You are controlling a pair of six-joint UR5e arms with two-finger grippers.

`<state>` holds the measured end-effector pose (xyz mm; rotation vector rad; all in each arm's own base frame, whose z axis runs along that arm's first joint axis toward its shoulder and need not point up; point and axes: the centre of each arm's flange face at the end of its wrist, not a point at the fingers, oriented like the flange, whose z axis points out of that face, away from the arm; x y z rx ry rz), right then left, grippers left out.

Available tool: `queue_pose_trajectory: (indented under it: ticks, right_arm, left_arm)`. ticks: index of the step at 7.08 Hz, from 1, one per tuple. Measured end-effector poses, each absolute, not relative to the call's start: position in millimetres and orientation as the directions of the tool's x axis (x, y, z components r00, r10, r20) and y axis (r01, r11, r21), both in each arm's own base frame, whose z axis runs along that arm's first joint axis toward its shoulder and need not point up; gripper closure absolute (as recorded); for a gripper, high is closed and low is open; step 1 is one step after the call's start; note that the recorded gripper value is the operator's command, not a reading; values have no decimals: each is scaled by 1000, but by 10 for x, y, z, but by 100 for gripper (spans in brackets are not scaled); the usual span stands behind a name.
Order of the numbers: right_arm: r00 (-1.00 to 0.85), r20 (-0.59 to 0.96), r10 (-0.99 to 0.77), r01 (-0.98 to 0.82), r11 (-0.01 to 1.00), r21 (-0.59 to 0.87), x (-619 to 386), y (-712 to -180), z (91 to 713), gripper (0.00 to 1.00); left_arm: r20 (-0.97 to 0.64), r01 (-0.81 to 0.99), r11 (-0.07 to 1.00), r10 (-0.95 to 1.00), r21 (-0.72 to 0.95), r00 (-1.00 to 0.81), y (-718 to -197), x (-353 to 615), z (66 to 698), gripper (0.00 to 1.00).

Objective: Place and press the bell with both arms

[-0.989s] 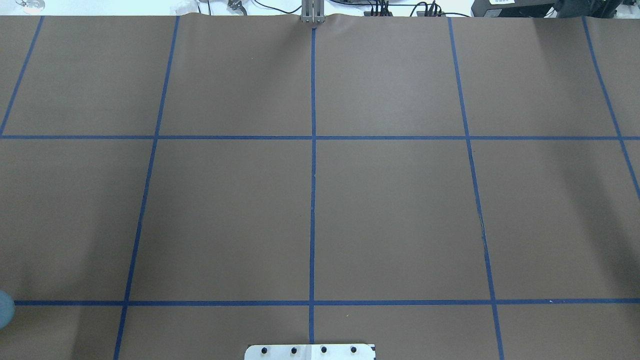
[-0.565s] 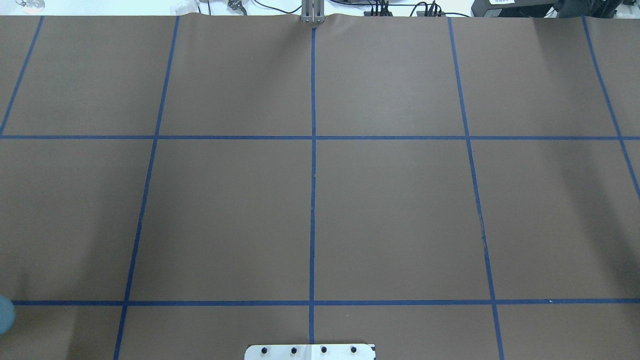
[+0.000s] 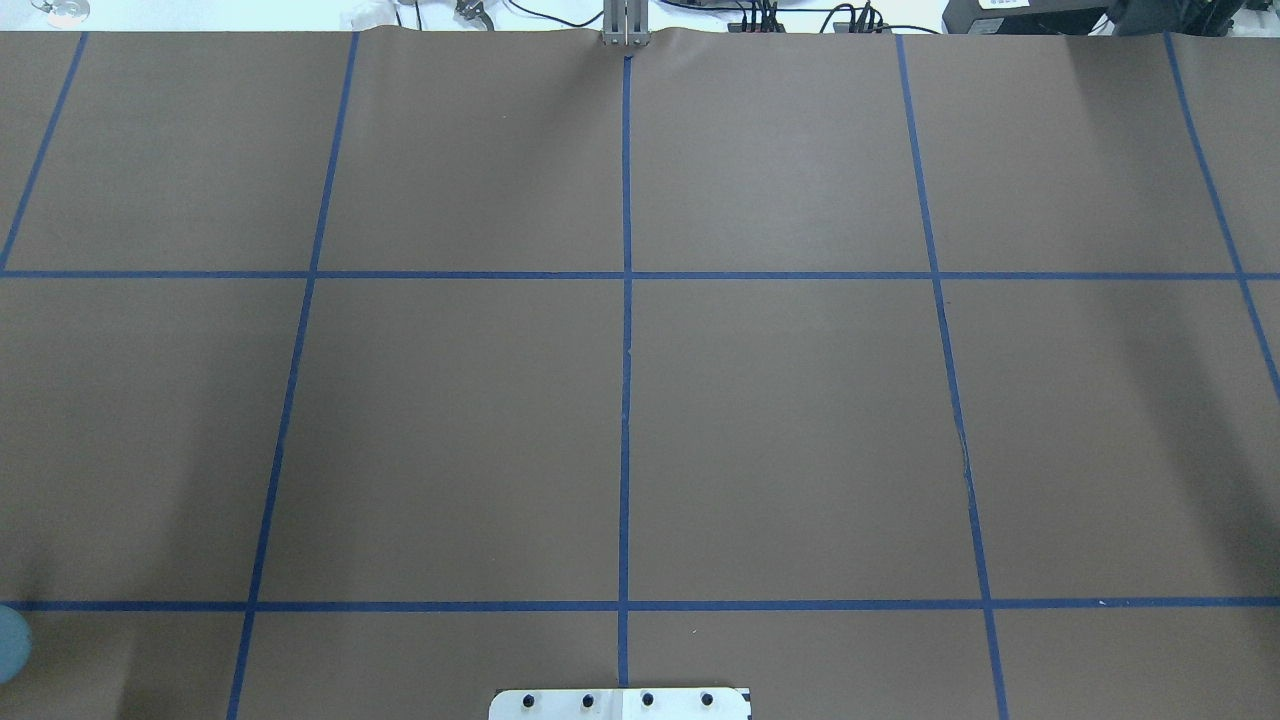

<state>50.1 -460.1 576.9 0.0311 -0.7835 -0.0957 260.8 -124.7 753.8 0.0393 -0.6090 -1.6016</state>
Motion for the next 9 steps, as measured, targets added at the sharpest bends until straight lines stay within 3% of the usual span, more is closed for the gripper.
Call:
queue_pose_trajectory:
  ticks: [1,2,3,4,5,6,9]
  right_arm:
    - [703,704,-99,74,995,66,500,-4596,5753,0]
    - [702,704,-102,74,995,70,500,-4592,5730,0]
    - [702,704,-104,74,995,73,499,-4592,5717,0]
    - [702,704,-104,74,995,73,499,-4592,5714,0]
    - [702,704,-105,74,995,74,499,-4592,5712,0]
    - [702,704,-105,74,995,74,499,-4592,5712,0]
    - [702,705,-101,74,995,69,499,-4589,5721,0]
  left_arm:
    - [328,916,8,-935,400,-134,-1225,2610,7592,0]
    - [327,916,14,-936,400,-128,-1207,2612,7620,9]
    - [327,916,20,-937,401,-123,-1190,2617,7632,27]
    - [327,915,24,-938,402,-119,-1175,2622,7634,63]
    - [327,914,26,-938,405,-118,-1165,2623,7637,90]
    - [324,911,25,-938,411,-120,-1150,2623,7640,100]
    - [320,893,33,-939,450,-126,-1111,2401,7667,100]
